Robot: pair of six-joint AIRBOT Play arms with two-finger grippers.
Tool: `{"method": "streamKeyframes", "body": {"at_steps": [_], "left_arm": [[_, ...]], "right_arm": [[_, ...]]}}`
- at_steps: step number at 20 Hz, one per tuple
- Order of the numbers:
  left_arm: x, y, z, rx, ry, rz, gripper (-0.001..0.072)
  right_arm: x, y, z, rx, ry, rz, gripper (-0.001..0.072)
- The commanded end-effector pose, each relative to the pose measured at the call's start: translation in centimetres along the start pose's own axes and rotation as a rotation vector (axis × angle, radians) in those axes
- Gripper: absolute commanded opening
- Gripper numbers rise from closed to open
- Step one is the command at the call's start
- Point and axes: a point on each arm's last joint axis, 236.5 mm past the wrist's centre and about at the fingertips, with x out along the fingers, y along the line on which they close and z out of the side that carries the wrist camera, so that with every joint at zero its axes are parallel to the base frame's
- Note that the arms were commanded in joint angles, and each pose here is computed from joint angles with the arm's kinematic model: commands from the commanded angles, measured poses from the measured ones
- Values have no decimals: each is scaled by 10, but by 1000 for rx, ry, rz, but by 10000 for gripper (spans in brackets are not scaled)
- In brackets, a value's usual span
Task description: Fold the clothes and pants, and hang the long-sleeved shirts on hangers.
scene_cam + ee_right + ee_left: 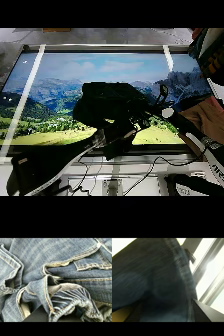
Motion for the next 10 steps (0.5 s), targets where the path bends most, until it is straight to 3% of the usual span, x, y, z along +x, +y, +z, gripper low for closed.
{"method": "streamKeyframes", "body": {"at_steps": [1, 5, 10], "left_arm": [[13, -12, 25, -64, -86, -2, 712], [12, -3, 72, -230, -280, 6, 708], [51, 15, 64, -254, -221, 84, 705]], "right_arm": [[0, 0, 5, -1, -21, -3, 31], [0, -1, 6, -1, -26, -4, 31], [0, -1, 7, -1, -27, -4, 31]]}}
